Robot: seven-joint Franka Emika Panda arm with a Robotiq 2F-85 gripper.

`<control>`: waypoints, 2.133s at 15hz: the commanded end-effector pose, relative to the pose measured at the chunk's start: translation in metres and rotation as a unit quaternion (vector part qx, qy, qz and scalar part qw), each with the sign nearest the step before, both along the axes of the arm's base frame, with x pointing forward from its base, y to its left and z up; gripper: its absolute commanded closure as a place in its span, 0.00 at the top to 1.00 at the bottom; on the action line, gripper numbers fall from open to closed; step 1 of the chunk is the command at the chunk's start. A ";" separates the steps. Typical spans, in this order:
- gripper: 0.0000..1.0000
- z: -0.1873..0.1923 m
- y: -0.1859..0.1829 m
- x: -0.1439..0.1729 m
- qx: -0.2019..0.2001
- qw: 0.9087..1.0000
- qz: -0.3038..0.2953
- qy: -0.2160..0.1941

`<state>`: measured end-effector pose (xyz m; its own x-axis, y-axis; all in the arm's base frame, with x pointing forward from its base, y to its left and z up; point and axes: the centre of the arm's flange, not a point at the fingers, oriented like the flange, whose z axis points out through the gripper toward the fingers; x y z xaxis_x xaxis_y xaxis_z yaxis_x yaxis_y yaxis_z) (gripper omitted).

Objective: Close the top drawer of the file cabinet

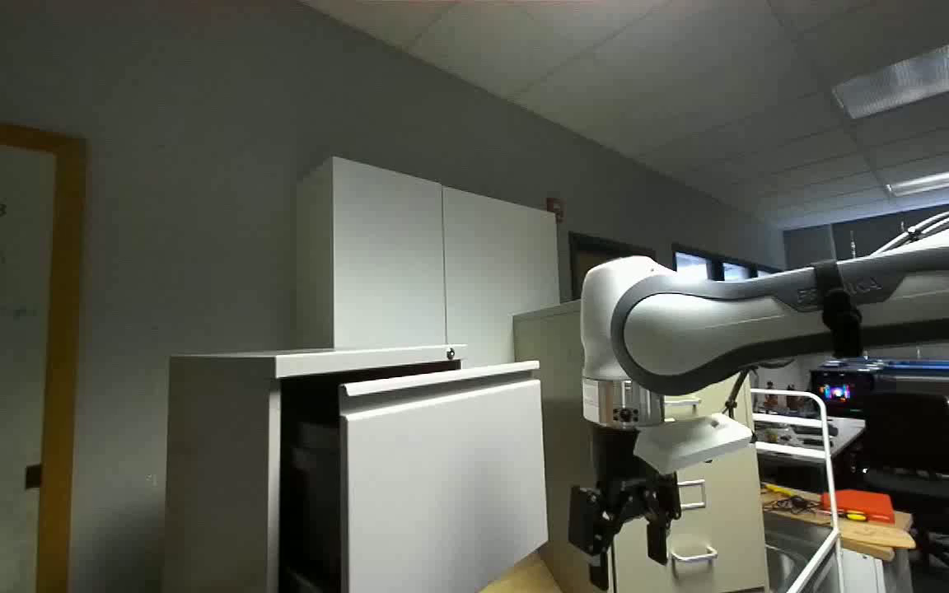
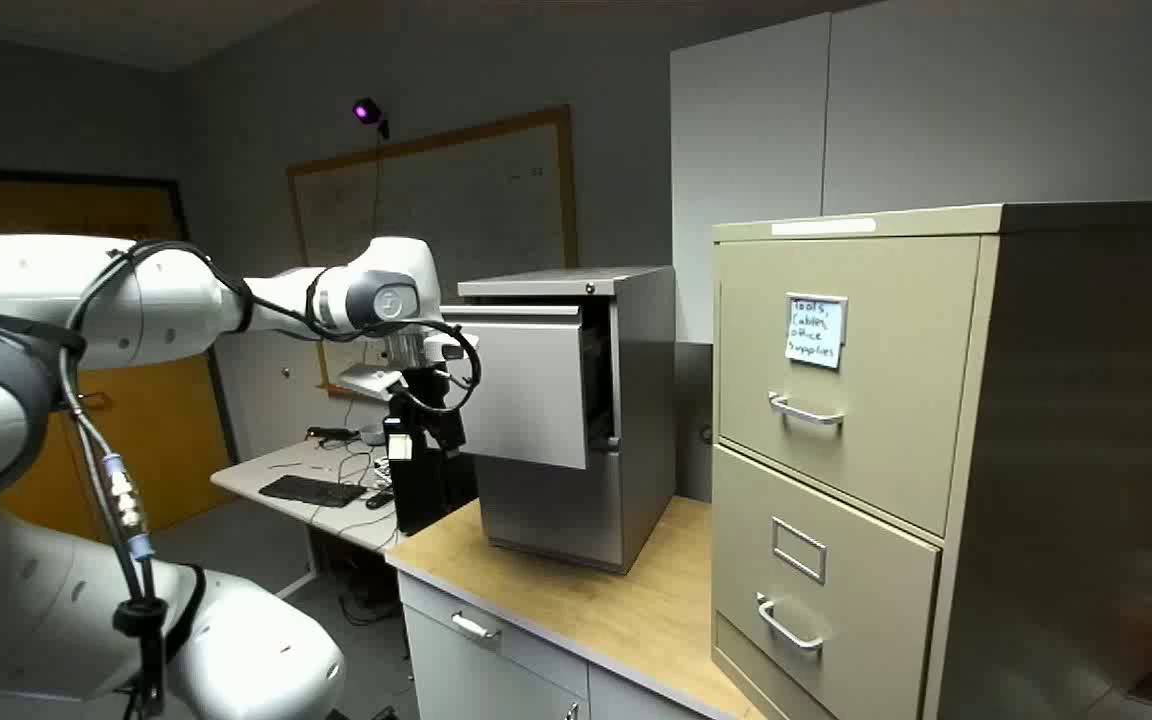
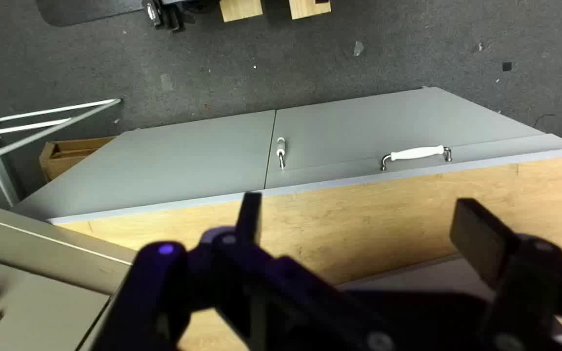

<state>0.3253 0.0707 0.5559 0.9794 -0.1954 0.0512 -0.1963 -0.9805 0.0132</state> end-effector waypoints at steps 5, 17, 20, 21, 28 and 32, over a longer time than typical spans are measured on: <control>1.00 0.002 0.000 0.000 0.000 1.000 0.000 -0.003; 0.87 0.046 -0.024 0.059 -0.047 0.970 -0.072 -0.226; 0.59 0.066 -0.033 0.078 -0.058 0.943 -0.085 -0.316; 0.51 0.071 -0.035 0.083 -0.062 0.933 -0.091 -0.344; 0.00 0.101 -0.033 0.105 -0.064 0.862 -0.128 -0.487; 0.00 0.110 -0.027 0.119 -0.048 0.846 -0.140 -0.512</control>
